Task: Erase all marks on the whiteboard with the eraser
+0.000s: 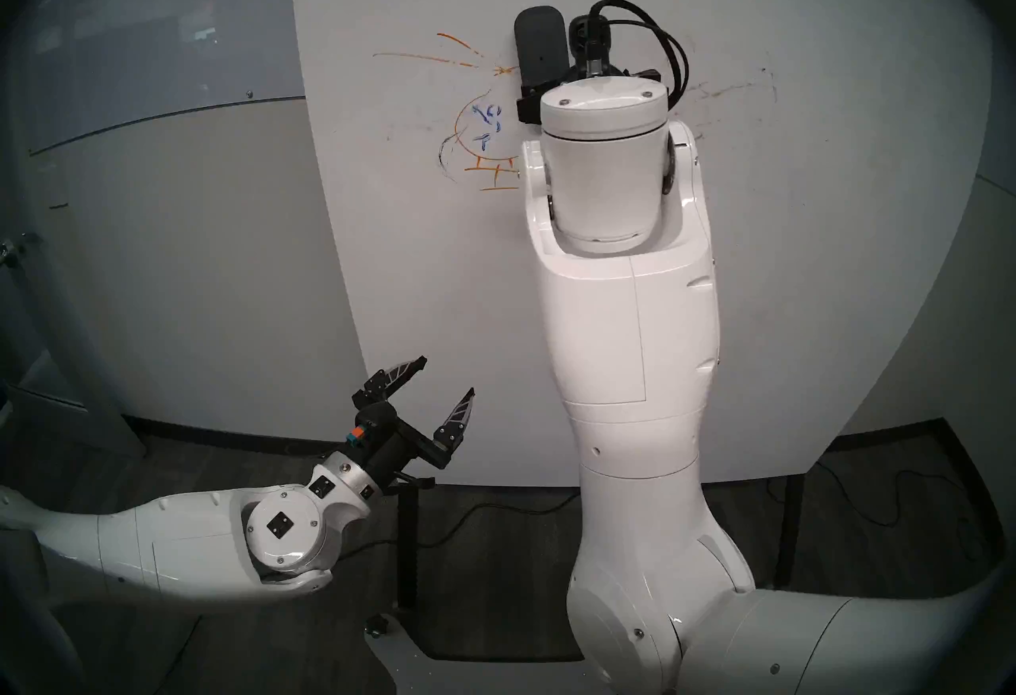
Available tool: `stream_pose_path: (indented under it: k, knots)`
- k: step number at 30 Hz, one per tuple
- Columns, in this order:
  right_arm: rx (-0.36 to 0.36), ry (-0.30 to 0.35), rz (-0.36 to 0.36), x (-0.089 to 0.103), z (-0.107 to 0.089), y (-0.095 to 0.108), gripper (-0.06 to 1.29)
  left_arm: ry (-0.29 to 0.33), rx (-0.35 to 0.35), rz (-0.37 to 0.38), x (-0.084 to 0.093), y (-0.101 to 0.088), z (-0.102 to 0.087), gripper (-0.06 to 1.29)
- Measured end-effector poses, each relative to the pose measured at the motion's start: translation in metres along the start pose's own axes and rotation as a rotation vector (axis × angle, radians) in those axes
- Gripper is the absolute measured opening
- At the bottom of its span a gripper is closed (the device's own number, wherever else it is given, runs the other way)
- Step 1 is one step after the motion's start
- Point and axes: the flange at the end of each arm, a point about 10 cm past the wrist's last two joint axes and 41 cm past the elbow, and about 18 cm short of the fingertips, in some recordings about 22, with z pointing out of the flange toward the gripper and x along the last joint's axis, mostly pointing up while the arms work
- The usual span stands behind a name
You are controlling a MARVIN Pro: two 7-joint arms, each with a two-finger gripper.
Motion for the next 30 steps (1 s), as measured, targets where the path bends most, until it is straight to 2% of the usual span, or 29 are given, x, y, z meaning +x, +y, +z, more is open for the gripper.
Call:
stream_pose_path:
  k: [6, 13, 17, 30]
  knots:
    - [-0.049, 0.027, -0.033, 0.0, 0.003, 0.025, 1.25, 0.0, 0.0, 0.0, 0.0, 0.0, 0.0, 1.23]
    - [-0.066, 0.048, -0.089, -0.007, 0.008, 0.051, 1.25, 0.0, 0.0, 0.0, 0.0, 0.0, 0.0, 1.23]
    - [-0.062, 0.062, -0.106, -0.007, 0.008, 0.065, 1.25, 0.0, 0.0, 0.0, 0.0, 0.0, 0.0, 1.23]
    - [-0.004, 0.12, -0.077, 0.009, 0.004, 0.111, 1.25, 0.0, 0.0, 0.0, 0.0, 0.0, 0.0, 1.23]
